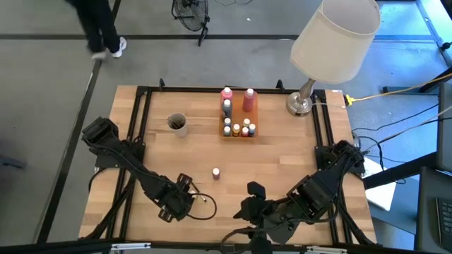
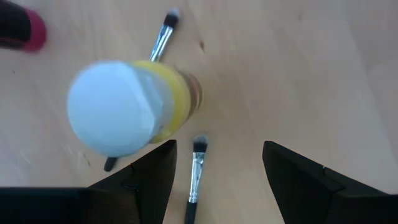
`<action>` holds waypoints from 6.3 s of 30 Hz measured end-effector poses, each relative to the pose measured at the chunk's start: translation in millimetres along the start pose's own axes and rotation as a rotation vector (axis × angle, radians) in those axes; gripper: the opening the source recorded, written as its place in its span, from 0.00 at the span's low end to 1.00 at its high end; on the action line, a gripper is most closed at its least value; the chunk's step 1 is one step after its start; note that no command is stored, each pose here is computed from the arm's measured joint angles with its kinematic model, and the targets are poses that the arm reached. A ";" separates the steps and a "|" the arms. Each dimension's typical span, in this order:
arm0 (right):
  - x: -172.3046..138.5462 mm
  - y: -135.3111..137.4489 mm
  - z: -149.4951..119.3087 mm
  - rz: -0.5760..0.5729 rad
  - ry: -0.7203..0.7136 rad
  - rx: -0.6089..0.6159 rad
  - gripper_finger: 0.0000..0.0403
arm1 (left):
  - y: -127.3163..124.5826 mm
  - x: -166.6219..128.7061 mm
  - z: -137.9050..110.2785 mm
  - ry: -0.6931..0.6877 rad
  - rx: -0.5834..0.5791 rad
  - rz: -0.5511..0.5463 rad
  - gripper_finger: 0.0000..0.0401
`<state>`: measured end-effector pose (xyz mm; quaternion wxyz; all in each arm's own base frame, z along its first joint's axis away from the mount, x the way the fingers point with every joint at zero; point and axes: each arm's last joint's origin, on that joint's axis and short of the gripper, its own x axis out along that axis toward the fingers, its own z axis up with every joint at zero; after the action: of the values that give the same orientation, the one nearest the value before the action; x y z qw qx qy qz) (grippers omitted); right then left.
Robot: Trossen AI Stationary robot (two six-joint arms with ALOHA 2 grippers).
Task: Pick & Place Paint Supplies
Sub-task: Put the bottom silver paint brush into the white cup
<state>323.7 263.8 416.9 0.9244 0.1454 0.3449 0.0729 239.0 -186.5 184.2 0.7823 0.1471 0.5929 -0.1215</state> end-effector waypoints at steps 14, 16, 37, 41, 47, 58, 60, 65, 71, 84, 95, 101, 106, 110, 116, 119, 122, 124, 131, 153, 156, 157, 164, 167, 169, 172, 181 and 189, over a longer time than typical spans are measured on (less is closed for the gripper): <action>4.1 -10.6 9.0 -0.018 -0.016 0.025 0.44 | 14.1 22.4 -12.9 0.032 -0.052 -0.055 0.59; 4.5 -11.8 9.9 -0.021 -0.017 0.027 0.44 | 16.2 23.3 -12.5 0.024 -0.051 -0.039 0.59; 5.6 -14.8 10.9 -0.006 0.009 0.032 0.44 | 19.0 36.2 -7.9 0.024 -0.041 -0.058 0.59; 5.6 -15.1 10.4 -0.008 0.015 0.028 0.44 | 18.9 36.2 -8.0 0.025 -0.043 -0.058 0.59; 5.5 -15.4 9.8 -0.012 0.020 0.026 0.44 | 18.4 36.2 -8.1 0.029 -0.043 -0.075 0.59; 5.5 -16.0 9.2 -0.017 0.026 0.011 0.44 | 18.8 46.1 -20.1 0.031 -0.069 -0.069 0.59; 5.5 -15.9 9.2 -0.017 0.027 0.004 0.44 | 19.0 48.3 -22.3 0.028 -0.076 -0.070 0.59; 6.2 -18.4 10.1 -0.026 0.030 0.002 0.44 | 18.6 49.2 -20.4 0.003 -0.073 -0.073 0.59; 6.4 -19.3 10.8 -0.030 0.028 0.001 0.44 | 19.2 49.4 -21.0 0.013 -0.063 -0.070 0.56; 6.4 -19.3 10.8 -0.029 0.027 0.001 0.44 | 19.5 50.2 -21.8 0.021 -0.062 -0.068 0.40; 6.4 -19.0 10.6 -0.029 0.027 0.000 0.44 | 21.8 50.8 -21.5 0.025 -0.060 -0.076 0.23; 6.4 -19.0 10.7 -0.028 0.027 0.001 0.44 | 26.0 51.5 -21.1 0.030 -0.045 -0.088 0.08; 6.4 -19.0 10.7 -0.028 0.027 0.001 0.44 | 25.9 51.5 -21.2 0.030 -0.037 -0.090 0.01; 6.4 -19.0 10.6 -0.028 0.028 0.000 0.44 | 25.8 51.5 -21.2 0.031 -0.032 -0.096 0.01; 6.4 -19.0 10.6 -0.026 0.029 0.000 0.44 | 25.4 50.1 -19.1 0.027 -0.050 -0.104 0.01; 6.4 -19.0 10.6 -0.026 0.029 0.000 0.44 | 25.1 47.3 -15.8 0.028 -0.051 -0.107 0.01; 6.4 -19.0 10.6 -0.026 0.029 0.000 0.44 | 24.5 44.3 -13.3 0.048 -0.049 -0.120 0.01; 6.4 -19.0 10.6 -0.026 0.029 0.000 0.44 | 23.7 42.8 -13.8 0.068 -0.047 -0.131 0.00; 6.4 -18.6 10.3 -0.014 0.039 0.001 0.44 | 22.8 41.6 -13.8 0.081 -0.081 -0.136 0.00; 6.4 -18.3 10.6 -0.009 0.038 0.001 0.44 | 26.2 15.1 -7.7 0.106 -0.088 -0.108 0.00; 6.4 -17.9 11.1 -0.004 0.032 -0.001 0.44 | 27.9 3.4 -7.7 0.066 -0.109 -0.116 0.00; 6.4 -17.8 11.2 -0.003 0.032 -0.001 0.44 | 28.7 -1.5 -7.9 0.051 -0.115 -0.118 0.00; 6.3 -17.2 11.7 0.006 0.029 -0.003 0.44 | 35.6 -32.0 -18.3 0.017 -0.183 -0.092 0.00; 6.1 -16.2 12.7 0.023 0.024 -0.015 0.44 | 38.7 -48.2 -21.1 -0.037 -0.213 -0.100 0.00; 6.1 -15.9 13.0 0.027 0.022 -0.016 0.44 | 41.4 -64.2 -18.6 -0.087 -0.225 -0.093 0.00; 6.1 -15.7 13.3 0.030 0.019 -0.022 0.44 | 47.5 -92.8 -16.1 -0.161 -0.238 -0.019 0.00; 4.4 -18.8 16.8 0.030 0.009 -0.039 0.43 | 71.9 -181.1 -17.7 -0.518 -0.347 0.338 0.00; -0.9 -20.1 19.0 0.035 -0.001 -0.040 0.39 | 92.2 -240.6 -59.5 -0.813 -0.462 0.488 0.00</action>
<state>336.3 240.4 424.7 0.9259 0.1330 0.3405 0.0958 155.3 -75.0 408.8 0.9668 0.0456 0.2015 0.1506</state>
